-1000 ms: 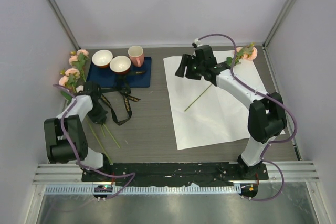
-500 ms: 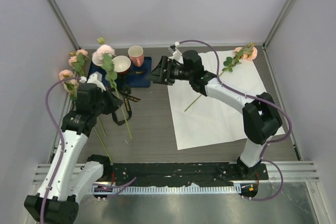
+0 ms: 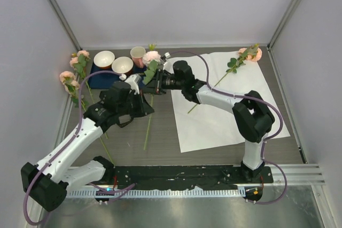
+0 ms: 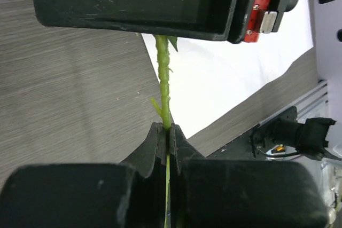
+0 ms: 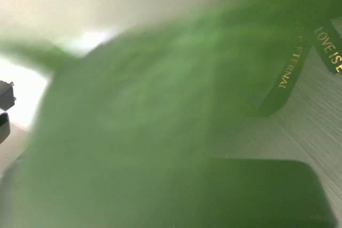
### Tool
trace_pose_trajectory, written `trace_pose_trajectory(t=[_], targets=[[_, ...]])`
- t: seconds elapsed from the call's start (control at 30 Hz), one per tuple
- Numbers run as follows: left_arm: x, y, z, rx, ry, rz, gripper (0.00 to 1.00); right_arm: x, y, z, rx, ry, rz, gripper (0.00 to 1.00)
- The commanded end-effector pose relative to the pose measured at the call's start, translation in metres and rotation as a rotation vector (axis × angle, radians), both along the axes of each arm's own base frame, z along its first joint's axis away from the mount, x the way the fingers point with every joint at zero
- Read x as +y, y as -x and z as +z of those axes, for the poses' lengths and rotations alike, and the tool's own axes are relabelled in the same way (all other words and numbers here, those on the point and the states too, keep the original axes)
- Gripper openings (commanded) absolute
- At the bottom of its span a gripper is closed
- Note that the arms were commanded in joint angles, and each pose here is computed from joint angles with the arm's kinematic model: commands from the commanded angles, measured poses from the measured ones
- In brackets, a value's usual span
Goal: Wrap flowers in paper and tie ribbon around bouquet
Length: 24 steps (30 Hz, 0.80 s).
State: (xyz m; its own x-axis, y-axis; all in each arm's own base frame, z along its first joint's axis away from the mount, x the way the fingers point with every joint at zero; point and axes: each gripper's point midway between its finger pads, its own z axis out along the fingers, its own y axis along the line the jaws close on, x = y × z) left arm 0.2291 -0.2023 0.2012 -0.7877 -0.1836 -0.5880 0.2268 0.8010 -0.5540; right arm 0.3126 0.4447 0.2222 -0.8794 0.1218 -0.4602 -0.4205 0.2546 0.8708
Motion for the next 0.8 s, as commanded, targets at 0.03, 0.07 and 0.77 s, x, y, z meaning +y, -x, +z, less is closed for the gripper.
trace_pose_trajectory(t=[0.03,0.07,0.77], targets=[[0.01,-0.029,0.041,-0.134,-0.026,0.127,0.29,-0.044,-0.042,0.008,-0.094,0.118,-0.252,0.0],[0.015,-0.03,0.043,-0.142,-0.046,0.141,0.54,-0.08,-0.06,-0.014,-0.04,0.255,-0.346,0.0],[0.234,-0.049,-0.06,0.298,-0.494,0.647,0.74,-0.444,-0.192,-0.156,0.339,0.807,-0.956,0.0]])
